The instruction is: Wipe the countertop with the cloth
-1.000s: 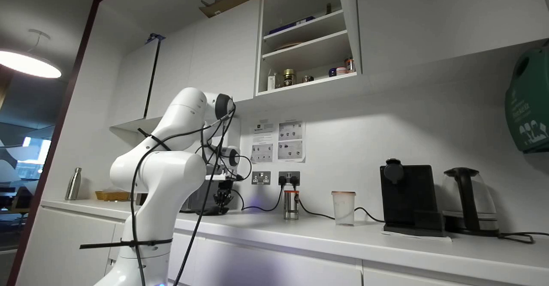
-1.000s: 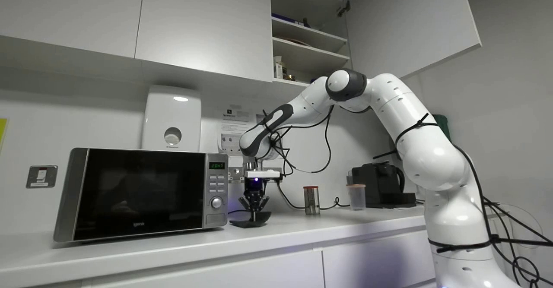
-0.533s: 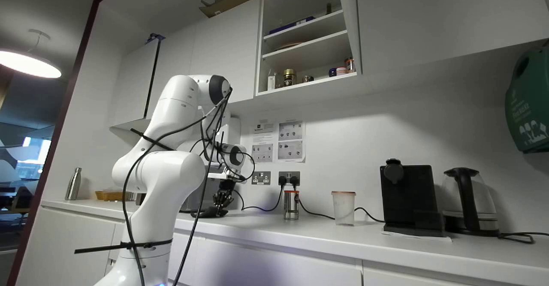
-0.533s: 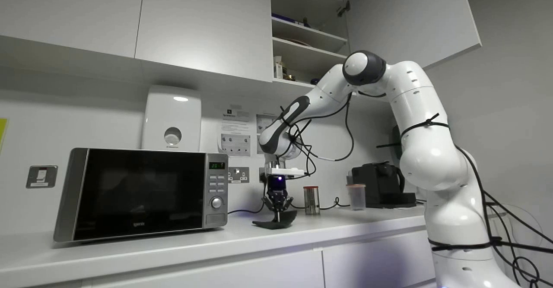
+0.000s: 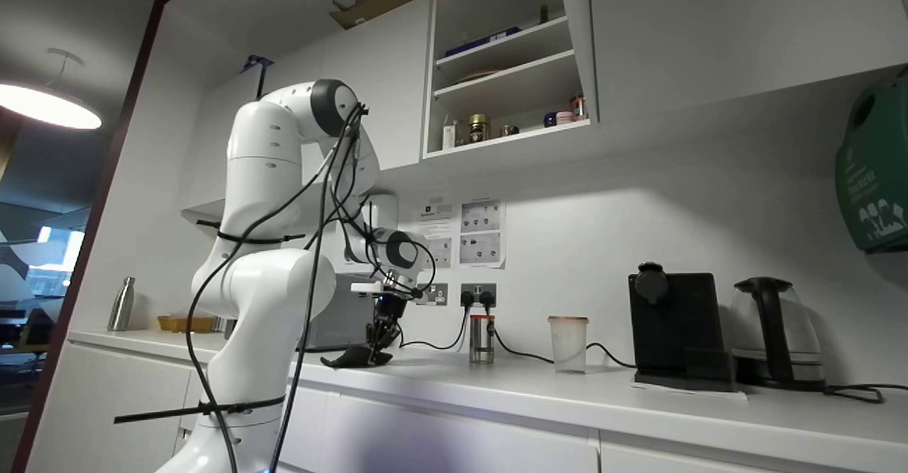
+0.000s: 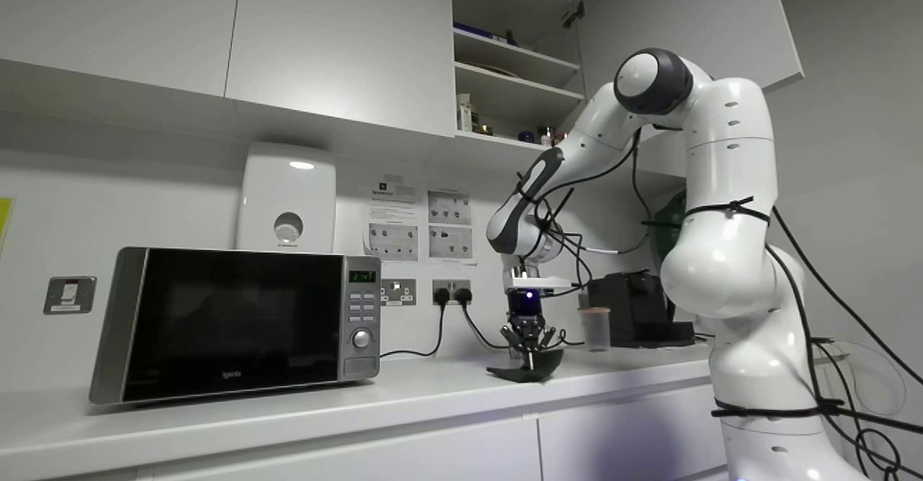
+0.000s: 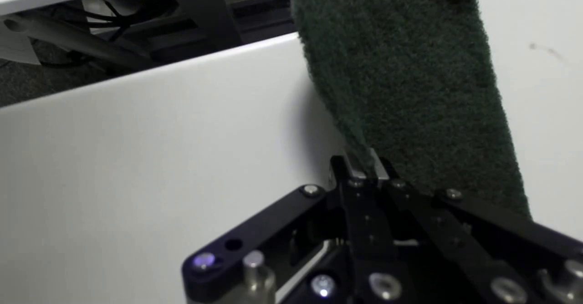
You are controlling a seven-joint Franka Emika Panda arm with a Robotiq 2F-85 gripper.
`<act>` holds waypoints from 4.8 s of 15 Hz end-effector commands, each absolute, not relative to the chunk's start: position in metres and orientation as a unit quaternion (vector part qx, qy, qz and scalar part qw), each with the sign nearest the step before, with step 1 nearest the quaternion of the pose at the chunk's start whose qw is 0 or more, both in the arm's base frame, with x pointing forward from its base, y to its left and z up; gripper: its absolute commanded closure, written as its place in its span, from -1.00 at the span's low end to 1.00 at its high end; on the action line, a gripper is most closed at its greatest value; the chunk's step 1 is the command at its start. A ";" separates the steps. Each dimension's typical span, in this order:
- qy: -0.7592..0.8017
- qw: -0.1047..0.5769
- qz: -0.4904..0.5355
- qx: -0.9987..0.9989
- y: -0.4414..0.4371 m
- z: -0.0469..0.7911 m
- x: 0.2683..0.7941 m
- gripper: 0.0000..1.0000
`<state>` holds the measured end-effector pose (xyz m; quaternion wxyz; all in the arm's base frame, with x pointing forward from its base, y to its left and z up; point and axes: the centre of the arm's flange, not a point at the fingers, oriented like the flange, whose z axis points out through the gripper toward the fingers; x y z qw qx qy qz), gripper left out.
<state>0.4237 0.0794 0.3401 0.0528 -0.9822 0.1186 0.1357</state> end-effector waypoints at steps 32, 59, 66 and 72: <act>0.193 -0.020 0.022 -0.981 0.067 0.363 0.566 0.98; 0.033 0.043 0.066 -0.996 0.141 0.343 0.437 0.98; 0.203 0.048 0.064 -0.976 -0.020 0.336 0.405 0.98; 0.305 0.086 0.056 -0.947 -0.116 0.346 0.417 0.98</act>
